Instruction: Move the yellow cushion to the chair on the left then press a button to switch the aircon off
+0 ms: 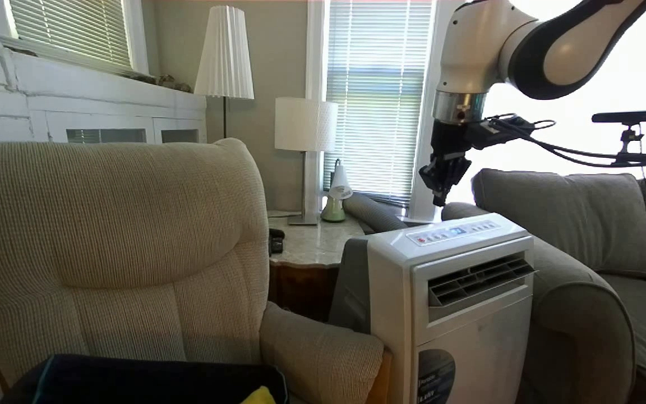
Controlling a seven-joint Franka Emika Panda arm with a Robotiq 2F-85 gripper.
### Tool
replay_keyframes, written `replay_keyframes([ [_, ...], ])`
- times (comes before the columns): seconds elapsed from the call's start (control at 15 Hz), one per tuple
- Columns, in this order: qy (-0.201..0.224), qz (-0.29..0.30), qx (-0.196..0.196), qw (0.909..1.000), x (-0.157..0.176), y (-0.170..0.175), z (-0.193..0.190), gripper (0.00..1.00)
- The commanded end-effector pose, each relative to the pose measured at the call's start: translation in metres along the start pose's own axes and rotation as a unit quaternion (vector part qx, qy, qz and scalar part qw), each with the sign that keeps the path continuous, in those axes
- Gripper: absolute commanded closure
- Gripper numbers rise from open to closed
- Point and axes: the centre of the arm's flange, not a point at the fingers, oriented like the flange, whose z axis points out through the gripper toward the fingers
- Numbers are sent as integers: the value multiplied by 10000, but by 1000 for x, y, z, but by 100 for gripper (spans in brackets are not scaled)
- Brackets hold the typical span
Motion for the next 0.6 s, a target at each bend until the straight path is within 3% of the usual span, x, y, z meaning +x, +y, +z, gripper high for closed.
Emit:
replay_keyframes([
  [0.0, -14, 43, 152, 9999, -10, 1, 12, 100],
  [0.53, 134, 2, 490, 9987, -13, -7, 30, 100],
])
